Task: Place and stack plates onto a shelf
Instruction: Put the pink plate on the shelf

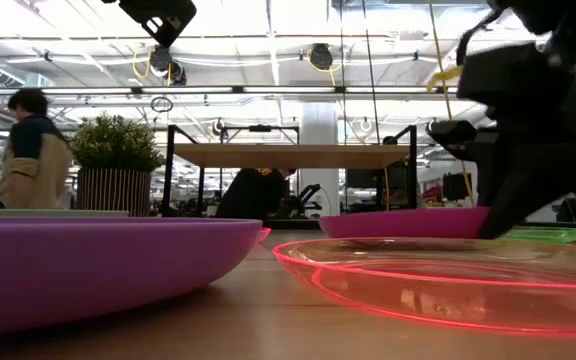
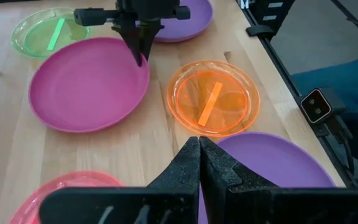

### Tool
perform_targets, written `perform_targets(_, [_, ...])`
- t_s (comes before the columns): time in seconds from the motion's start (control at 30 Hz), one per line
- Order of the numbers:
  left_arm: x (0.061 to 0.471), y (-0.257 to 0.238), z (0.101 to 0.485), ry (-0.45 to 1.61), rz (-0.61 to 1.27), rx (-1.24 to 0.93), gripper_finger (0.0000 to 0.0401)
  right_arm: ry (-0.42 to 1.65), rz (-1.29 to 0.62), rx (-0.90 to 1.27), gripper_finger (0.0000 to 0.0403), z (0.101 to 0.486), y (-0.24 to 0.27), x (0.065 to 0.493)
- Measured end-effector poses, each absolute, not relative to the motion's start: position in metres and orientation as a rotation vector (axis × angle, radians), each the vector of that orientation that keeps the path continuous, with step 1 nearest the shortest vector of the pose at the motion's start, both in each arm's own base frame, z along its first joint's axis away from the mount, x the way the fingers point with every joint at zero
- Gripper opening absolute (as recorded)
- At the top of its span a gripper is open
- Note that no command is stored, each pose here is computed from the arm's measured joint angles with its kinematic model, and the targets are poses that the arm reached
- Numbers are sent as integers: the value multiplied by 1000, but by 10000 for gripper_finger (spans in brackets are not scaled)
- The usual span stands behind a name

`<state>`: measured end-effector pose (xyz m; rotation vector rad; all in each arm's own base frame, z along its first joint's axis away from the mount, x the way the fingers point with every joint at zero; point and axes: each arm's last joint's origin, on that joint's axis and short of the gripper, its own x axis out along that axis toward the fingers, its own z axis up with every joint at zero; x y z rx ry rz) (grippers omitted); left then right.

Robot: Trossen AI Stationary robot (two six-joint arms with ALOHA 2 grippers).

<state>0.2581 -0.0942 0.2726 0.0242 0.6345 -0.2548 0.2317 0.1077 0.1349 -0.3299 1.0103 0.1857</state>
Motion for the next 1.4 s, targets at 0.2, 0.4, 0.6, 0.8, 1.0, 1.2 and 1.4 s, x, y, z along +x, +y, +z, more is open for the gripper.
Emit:
perform_targets(0.2, [258,-94,273,635,-254,23,1,1018,177,-366,6,153,112,242])
perform_targets(0.4, [259,-94,273,626,-254,16,1,1009,180,-385,2,167,116,249])
perform_targets(0.6, [261,-95,276,584,-240,18,1,1007,184,-461,1,184,118,256])
perform_targets(0.8, [262,-93,278,552,-173,44,11,997,153,-506,1,212,121,265])
perform_targets(1.0, [263,-94,282,490,-48,146,70,962,194,-583,1,232,123,272])
perform_targets(1.2, [269,-104,279,453,-74,253,147,932,192,-580,0,241,123,277])
perform_targets(1.4, [285,-114,264,425,-102,346,207,934,196,-575,1,241,123,277])
